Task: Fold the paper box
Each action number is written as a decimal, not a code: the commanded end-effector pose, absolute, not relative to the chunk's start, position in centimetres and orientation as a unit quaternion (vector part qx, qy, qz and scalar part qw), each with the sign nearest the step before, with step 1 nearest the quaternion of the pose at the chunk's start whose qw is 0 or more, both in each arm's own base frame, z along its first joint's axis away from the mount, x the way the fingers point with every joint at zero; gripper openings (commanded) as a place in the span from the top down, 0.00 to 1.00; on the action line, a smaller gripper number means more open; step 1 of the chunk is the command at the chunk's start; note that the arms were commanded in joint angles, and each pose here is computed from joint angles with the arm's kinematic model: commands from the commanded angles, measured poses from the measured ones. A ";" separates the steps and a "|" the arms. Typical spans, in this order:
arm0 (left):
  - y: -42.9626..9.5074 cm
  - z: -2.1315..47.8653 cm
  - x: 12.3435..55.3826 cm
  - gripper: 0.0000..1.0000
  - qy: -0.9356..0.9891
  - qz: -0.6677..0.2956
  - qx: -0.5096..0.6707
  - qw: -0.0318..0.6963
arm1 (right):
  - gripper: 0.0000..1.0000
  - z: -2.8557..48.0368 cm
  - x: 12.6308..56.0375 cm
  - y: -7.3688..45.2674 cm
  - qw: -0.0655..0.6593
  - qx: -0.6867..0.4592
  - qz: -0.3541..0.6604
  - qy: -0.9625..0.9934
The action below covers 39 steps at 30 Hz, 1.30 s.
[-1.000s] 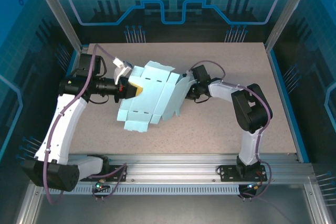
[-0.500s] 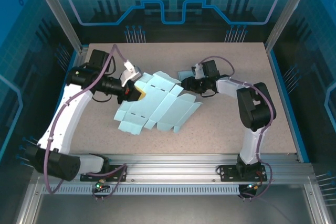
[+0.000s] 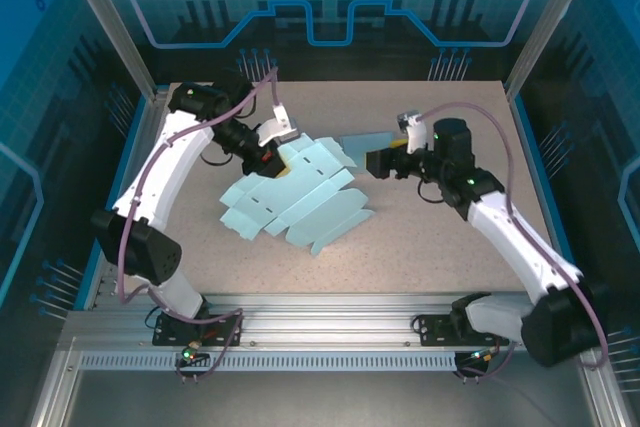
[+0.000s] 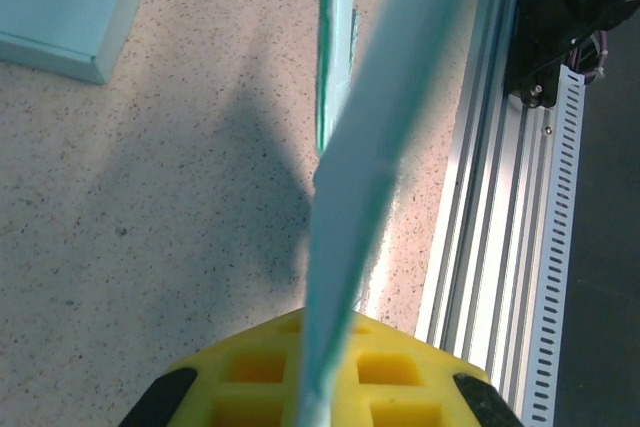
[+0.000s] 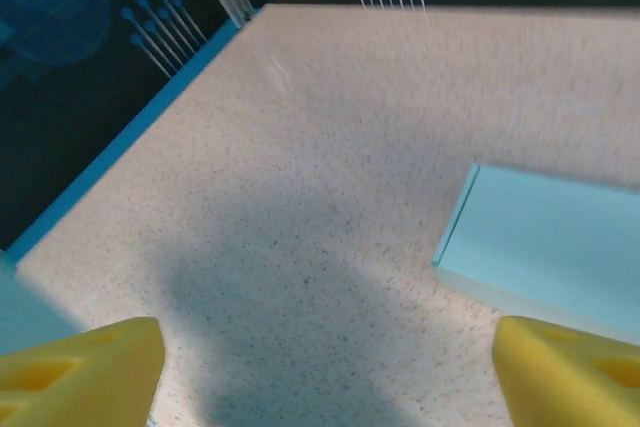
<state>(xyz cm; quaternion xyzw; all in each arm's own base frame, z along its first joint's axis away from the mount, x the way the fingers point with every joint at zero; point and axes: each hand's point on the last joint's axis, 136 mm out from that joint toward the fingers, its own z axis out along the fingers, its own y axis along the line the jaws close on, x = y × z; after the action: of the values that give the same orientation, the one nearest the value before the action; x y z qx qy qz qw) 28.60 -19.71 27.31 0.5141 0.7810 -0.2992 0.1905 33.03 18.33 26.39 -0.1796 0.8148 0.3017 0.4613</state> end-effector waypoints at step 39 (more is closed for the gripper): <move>-23.9 27.4 32.2 0.72 0.721 -0.236 0.621 0.198 | 1.00 27.6 30.4 25.5 0.458 -0.424 0.249 0.741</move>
<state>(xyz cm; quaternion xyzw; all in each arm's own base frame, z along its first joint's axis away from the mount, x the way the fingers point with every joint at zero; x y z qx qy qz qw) 31.79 -23.63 26.23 0.6199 0.7264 -0.2414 0.1725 29.61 25.88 27.37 -0.4405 0.7379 0.2629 0.4386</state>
